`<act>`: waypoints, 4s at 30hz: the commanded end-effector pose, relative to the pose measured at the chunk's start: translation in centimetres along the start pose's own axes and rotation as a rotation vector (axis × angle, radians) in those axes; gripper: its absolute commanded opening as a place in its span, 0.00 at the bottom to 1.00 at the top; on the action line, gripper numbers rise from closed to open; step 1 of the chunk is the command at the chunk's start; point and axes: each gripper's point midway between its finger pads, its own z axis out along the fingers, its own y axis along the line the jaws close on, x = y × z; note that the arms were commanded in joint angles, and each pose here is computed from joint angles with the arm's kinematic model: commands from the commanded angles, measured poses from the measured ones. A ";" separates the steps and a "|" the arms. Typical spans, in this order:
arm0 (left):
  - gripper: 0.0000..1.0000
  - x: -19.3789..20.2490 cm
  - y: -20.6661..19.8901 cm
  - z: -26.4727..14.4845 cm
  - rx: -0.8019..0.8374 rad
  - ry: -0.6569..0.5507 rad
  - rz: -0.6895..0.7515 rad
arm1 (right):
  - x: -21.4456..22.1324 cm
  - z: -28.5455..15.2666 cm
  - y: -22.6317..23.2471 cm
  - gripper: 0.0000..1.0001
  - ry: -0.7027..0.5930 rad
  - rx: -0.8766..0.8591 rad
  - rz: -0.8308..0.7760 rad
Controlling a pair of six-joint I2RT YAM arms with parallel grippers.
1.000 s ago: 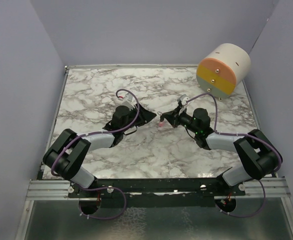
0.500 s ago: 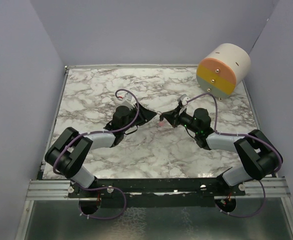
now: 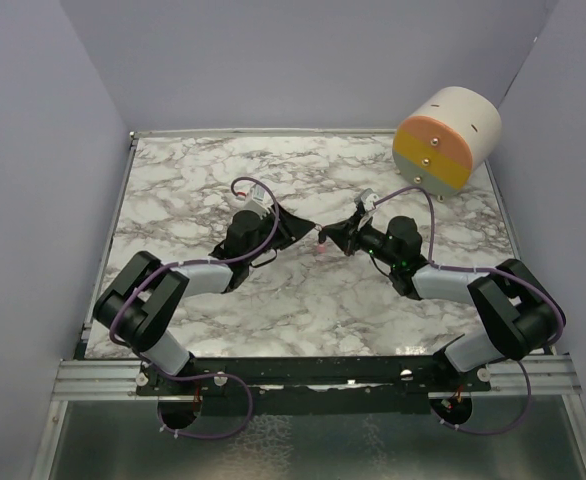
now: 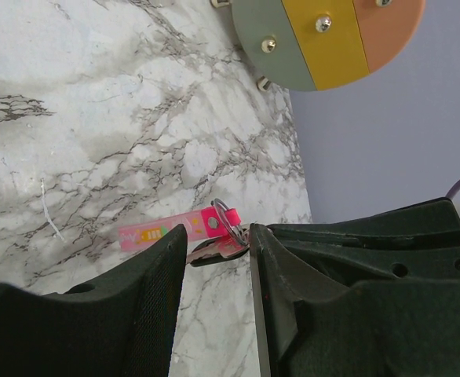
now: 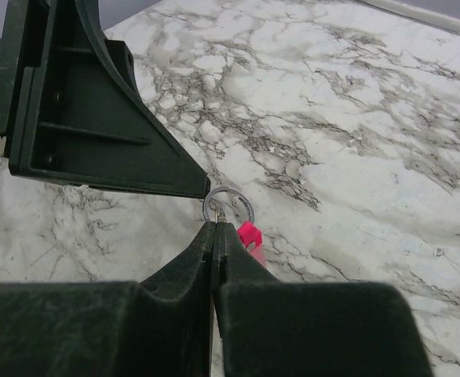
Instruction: Put the keys on the keyring
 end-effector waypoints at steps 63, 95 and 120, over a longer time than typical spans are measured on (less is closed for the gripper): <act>0.00 0.1 -2.5 0.4 0.144 0.012 -0.030 | -0.1 -0.2 -2.7 0.01 -0.007 0.167 0.005; 0.00 1.5 -2.7 0.7 0.232 0.117 -0.080 | -2.3 0.7 -3.5 0.01 -0.107 0.176 -0.110; 0.00 1.7 -3.2 0.8 0.268 0.139 -0.100 | -3.5 1.5 -1.4 0.01 -0.162 0.048 -0.133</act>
